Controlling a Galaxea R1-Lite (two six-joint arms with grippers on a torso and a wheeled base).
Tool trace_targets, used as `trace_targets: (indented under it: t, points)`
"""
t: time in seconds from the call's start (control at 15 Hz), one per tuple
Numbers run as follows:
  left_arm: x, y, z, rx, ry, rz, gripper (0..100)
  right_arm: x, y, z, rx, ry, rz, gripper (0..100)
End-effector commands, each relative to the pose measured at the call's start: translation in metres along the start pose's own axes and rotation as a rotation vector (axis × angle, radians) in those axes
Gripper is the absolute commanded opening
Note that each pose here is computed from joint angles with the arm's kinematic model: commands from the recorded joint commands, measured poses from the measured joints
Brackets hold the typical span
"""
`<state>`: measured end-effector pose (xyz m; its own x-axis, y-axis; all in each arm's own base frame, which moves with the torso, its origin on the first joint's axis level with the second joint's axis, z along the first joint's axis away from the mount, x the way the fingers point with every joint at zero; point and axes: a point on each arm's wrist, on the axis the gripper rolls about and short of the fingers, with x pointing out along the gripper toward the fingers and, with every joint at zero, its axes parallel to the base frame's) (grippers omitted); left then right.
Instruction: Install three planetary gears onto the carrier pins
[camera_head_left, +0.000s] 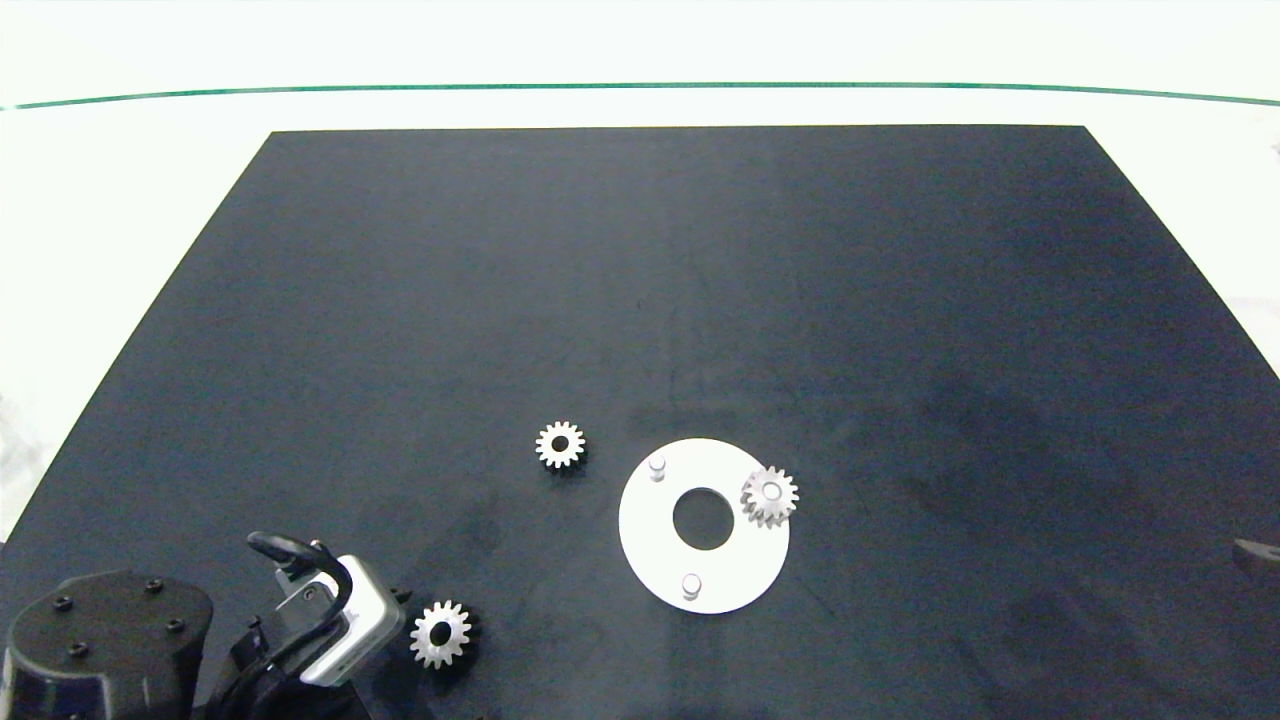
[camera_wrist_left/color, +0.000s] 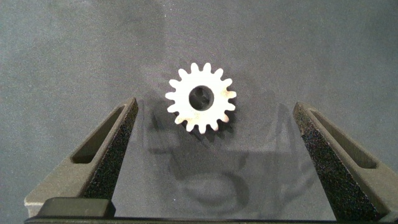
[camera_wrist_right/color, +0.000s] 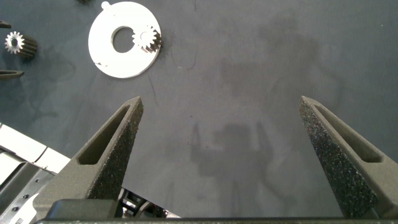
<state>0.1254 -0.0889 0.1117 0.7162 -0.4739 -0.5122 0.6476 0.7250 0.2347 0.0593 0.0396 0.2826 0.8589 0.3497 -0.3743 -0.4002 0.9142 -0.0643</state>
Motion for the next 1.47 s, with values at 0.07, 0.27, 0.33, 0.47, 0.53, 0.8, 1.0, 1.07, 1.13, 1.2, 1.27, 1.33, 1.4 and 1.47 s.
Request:
trace_targets:
  t: [0.07, 0.27, 0.33, 0.47, 0.53, 0.8, 1.0, 1.07, 1.13, 1.2, 1.27, 1.33, 1.4, 1.47]
  points:
    - [0.0034, 0.0005, 0.0031, 0.002, -0.001, 0.000, 100, 0.0004, 0.0001, -0.0002, -0.001, 0.004, -0.002, 100]
    - [0.0085, -0.0002, 0.0041, 0.004, -0.007, -0.003, 100, -0.0005, -0.0001, -0.0003, 0.000, 0.001, -0.001, 100]
    - [0.0099, -0.0001, 0.0045, 0.003, -0.007, -0.003, 100, -0.0005, -0.0002, -0.0004, -0.001, 0.002, -0.001, 100]
    - [0.0101, -0.0002, 0.0040, 0.004, -0.004, -0.002, 100, -0.0005, -0.0001, -0.0003, 0.000, 0.001, -0.001, 100]
    - [0.0101, 0.0000, 0.0039, 0.004, -0.004, -0.002, 98, 0.0000, 0.0000, -0.0002, -0.001, 0.002, -0.001, 100]
    - [0.0102, 0.0002, 0.0045, 0.006, -0.003, 0.010, 89, 0.0000, 0.0000, -0.0002, 0.001, 0.002, -0.001, 100]
    - [0.0101, 0.0001, 0.0040, 0.010, -0.001, 0.012, 83, 0.0000, 0.0000, -0.0002, 0.004, 0.002, -0.001, 100]
    - [0.0101, 0.0001, 0.0040, 0.012, -0.001, 0.012, 82, 0.0000, 0.0000, -0.0002, 0.004, 0.002, -0.001, 100]
    - [0.0101, 0.0002, 0.0040, 0.012, -0.001, 0.015, 80, -0.0005, -0.0001, -0.0003, 0.004, 0.001, -0.001, 100]
    - [0.0101, 0.0002, 0.0040, 0.012, 0.000, 0.016, 77, -0.0005, -0.0001, -0.0003, 0.004, 0.001, -0.001, 100]
    - [0.0104, 0.0002, 0.0039, 0.012, 0.001, 0.016, 76, -0.0005, -0.0002, -0.0004, 0.004, 0.002, -0.001, 100]
    - [0.0106, -0.0004, 0.0039, 0.014, 0.002, 0.013, 74, -0.0005, -0.0001, -0.0003, 0.004, 0.001, -0.001, 100]
    - [0.0114, -0.0019, 0.0039, 0.019, 0.005, 0.005, 71, -0.0005, -0.0002, -0.0004, 0.004, 0.002, -0.001, 100]
    - [0.0119, -0.0025, 0.0038, 0.019, 0.007, 0.002, 70, -0.0005, -0.0001, -0.0003, 0.004, 0.001, -0.001, 100]
